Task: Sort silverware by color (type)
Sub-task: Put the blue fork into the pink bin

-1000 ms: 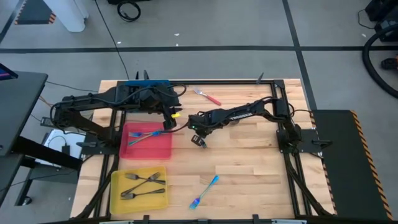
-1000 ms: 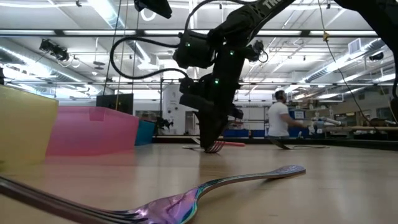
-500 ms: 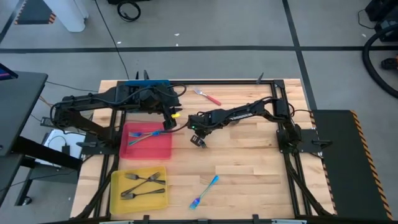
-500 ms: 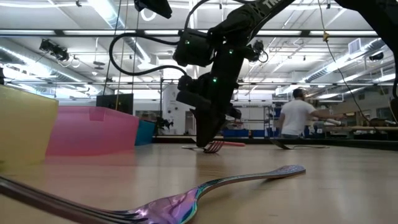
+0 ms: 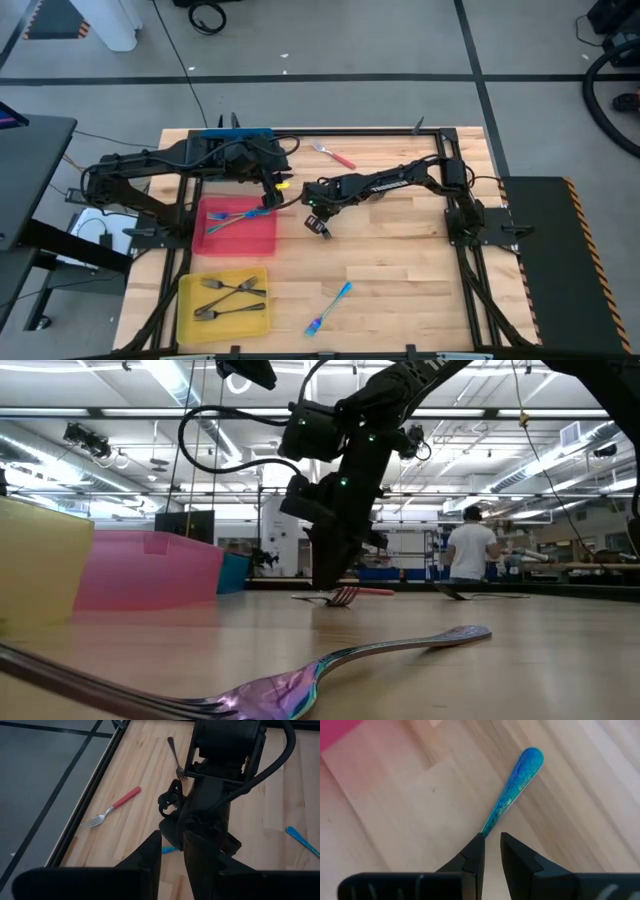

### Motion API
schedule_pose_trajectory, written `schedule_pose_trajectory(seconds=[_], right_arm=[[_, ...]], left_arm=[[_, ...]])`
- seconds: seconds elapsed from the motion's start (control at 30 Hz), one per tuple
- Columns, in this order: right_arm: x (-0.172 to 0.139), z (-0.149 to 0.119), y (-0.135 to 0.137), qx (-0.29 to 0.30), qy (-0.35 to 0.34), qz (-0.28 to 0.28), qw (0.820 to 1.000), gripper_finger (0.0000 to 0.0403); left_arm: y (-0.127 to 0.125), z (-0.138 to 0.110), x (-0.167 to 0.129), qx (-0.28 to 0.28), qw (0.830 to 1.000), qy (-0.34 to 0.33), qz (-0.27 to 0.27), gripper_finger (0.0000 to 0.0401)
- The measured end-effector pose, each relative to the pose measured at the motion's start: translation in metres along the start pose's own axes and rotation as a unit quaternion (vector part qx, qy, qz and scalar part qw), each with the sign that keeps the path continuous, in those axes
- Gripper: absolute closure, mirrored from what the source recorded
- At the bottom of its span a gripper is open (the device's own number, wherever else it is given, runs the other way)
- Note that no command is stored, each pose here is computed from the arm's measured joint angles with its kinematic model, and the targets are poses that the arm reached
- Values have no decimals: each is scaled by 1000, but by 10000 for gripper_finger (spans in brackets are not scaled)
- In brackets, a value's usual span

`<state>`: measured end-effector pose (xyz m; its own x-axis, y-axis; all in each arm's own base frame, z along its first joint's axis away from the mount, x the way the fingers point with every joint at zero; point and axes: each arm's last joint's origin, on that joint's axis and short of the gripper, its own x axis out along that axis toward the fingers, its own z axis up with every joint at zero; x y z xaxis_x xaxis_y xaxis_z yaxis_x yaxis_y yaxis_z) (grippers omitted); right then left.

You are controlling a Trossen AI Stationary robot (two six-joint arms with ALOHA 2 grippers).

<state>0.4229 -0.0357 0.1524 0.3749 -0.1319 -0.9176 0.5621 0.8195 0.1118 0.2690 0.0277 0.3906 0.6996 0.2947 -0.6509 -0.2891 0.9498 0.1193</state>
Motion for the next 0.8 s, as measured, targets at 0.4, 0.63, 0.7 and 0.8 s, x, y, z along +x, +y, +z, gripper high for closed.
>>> schedule_pose_trajectory(seconds=[0.4, 0.63, 0.7, 0.8], right_arm=[[3, -7, 14, 9, -7, 6, 1000, 333], [4, -8, 12, 8, -15, -23, 1000, 336], [4, -7, 12, 7, -16, -22, 1000, 336], [4, -8, 13, 8, -16, -21, 1000, 336]], left_arm=[[0, 0, 0, 8, 1000, 0, 0, 321], [0, 0, 0, 8, 1000, 0, 0, 321], [0, 0, 0, 8, 1000, 0, 0, 321], [0, 0, 0, 8, 1000, 0, 0, 321]])
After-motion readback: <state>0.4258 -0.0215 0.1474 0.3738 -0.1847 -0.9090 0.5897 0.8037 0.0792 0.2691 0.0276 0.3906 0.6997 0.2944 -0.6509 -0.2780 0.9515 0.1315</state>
